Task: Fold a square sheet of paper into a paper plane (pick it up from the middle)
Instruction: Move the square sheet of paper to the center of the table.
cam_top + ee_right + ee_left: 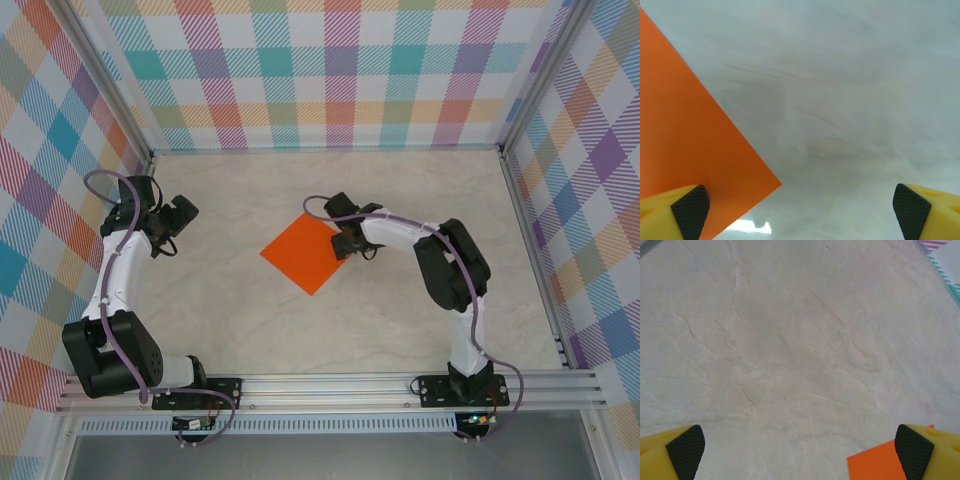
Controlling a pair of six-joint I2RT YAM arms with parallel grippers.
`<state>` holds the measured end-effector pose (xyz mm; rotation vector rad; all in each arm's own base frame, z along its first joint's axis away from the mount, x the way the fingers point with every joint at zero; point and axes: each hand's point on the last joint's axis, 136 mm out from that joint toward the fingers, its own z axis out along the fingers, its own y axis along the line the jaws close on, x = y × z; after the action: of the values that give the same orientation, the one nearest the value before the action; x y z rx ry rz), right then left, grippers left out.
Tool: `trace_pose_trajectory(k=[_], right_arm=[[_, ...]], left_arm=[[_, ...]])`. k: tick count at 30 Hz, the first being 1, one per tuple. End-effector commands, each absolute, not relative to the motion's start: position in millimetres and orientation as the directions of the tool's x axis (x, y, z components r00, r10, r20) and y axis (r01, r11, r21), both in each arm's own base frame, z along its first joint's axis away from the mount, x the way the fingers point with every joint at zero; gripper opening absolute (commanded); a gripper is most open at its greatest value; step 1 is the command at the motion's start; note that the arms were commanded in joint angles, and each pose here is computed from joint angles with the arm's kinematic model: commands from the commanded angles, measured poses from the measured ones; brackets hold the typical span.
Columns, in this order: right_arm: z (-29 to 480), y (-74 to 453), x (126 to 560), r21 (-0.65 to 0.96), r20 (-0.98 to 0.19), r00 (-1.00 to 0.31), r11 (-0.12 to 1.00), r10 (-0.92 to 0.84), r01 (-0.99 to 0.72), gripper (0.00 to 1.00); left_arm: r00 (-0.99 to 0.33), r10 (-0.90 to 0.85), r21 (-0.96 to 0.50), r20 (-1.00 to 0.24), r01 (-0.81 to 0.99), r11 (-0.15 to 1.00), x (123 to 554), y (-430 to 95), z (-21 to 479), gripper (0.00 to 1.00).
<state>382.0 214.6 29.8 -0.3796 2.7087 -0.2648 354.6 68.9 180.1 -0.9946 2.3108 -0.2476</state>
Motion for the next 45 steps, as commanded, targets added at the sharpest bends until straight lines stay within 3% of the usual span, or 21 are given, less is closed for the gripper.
trace_pose_trajectory(k=[1, 6, 11, 17, 29, 40, 45], right_arm=[[25, 177, 360, -0.311, -0.246, -0.923, 0.926, -0.297, -0.215, 0.97], [73, 234, 377, -0.044, -0.338, -0.913, 0.973, -0.228, -0.226, 0.97], [87, 310, 384, 0.296, -0.334, -0.927, 0.914, -0.172, -0.276, 0.95], [70, 347, 398, 0.374, -0.290, -0.941, 0.885, -0.171, -0.276, 0.89], [20, 322, 388, 0.259, -0.196, -0.967, 0.943, -0.161, -0.209, 0.89], [-14, 209, 306, -0.044, -0.065, -0.990, 0.991, -0.128, -0.125, 0.90], [2, 193, 294, -0.082, -0.053, -0.985, 0.983, -0.167, -0.162, 0.90]], left_arm=[[-0.548, -0.732, -0.431, -0.404, -0.592, 0.681, 352, 63, 171, 1.00], [-0.586, -0.748, -0.512, -0.311, -0.560, 0.651, 356, 40, 157, 1.00], [-0.612, -0.745, -0.520, -0.266, -0.559, 0.645, 351, 23, 140, 1.00], [-0.653, -0.723, -0.505, -0.227, -0.556, 0.661, 345, 6, 123, 1.00], [-0.708, -0.679, -0.489, -0.193, -0.531, 0.693, 348, -25, 102, 1.00], [-0.741, -0.645, -0.467, -0.185, -0.511, 0.721, 349, -43, 86, 1.00], [-0.779, -0.587, -0.441, -0.220, -0.458, 0.772, 349, -59, 84, 1.00]])
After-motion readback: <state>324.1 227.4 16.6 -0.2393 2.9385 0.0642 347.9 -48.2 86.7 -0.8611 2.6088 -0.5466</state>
